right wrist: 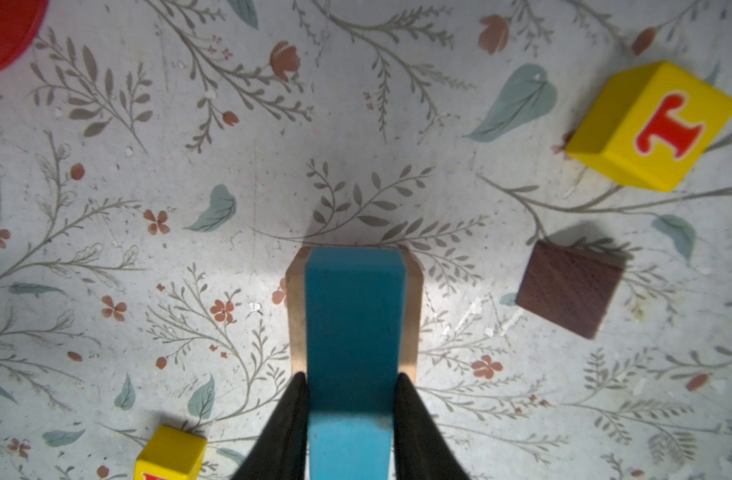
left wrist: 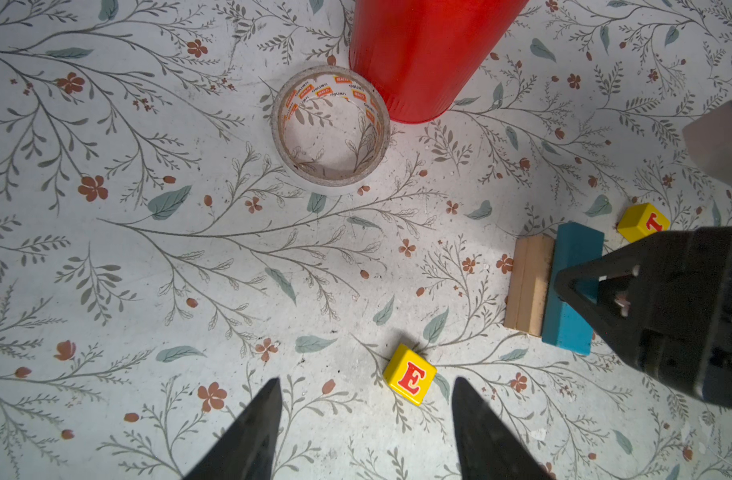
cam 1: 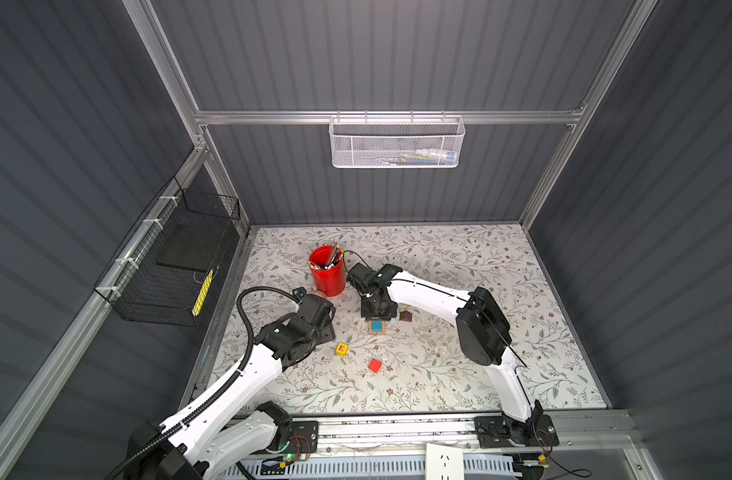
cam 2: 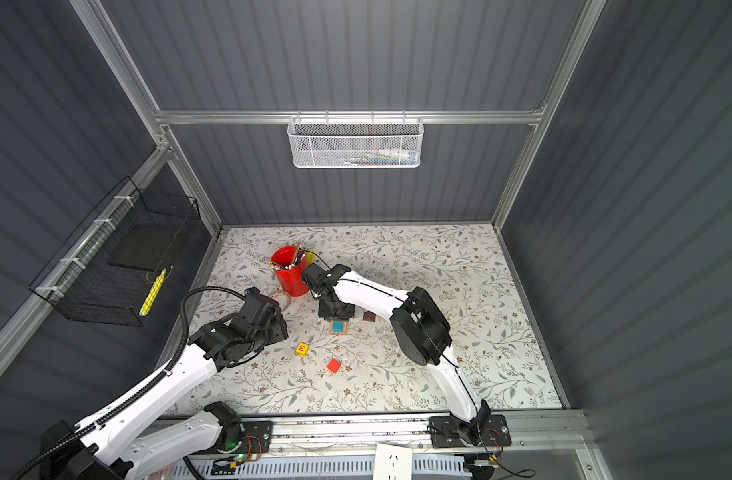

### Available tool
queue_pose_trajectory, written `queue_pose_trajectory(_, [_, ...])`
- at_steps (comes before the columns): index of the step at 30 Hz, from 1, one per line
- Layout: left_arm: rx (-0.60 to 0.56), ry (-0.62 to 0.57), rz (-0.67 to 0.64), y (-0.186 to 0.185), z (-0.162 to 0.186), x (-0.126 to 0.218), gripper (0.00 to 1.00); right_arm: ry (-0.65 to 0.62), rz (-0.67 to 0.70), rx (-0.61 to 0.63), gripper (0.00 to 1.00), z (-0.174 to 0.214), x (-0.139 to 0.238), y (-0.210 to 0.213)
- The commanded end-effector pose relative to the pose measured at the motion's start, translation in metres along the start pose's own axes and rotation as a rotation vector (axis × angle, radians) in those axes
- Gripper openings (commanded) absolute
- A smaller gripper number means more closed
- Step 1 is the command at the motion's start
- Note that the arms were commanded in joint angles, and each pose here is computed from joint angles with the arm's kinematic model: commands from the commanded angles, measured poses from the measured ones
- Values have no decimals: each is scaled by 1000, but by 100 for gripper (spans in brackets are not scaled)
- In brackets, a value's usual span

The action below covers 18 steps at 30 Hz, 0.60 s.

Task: Build the wood block tower
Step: 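Lower the teal bar onto the top of the wooden blocks with the right gripper, then open the right gripper and move it to the yellow T cube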

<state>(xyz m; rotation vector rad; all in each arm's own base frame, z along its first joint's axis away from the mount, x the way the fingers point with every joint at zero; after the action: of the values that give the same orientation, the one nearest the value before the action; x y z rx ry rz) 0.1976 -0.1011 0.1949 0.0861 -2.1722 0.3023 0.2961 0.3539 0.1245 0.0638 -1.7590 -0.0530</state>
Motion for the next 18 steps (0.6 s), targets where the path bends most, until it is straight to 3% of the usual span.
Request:
queue_pose_trajectory(1, [13,13,-1,1,2,-2,65,17,34,8,33,0,-10,-3])
queue_pose_trajectory(11, [8,16,-6,1,2,-3,66,4,28,5,38,-2,-6,-2])
queue_pose_trajectory(18, [8,20,7,-1,1,-2,65,-59,-18,0,47,-6,23,-4])
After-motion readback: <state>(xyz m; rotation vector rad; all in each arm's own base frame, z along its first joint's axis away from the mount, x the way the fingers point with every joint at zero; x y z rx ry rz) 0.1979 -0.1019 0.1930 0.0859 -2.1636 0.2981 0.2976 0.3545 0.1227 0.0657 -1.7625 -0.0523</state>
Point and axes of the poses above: each gripper's point midway between its finger pads, its own x axis back along the fingers, its own y axis along the line the jaws close on, z = x × y, the point moved 7 cm from there along x, back along the fingers
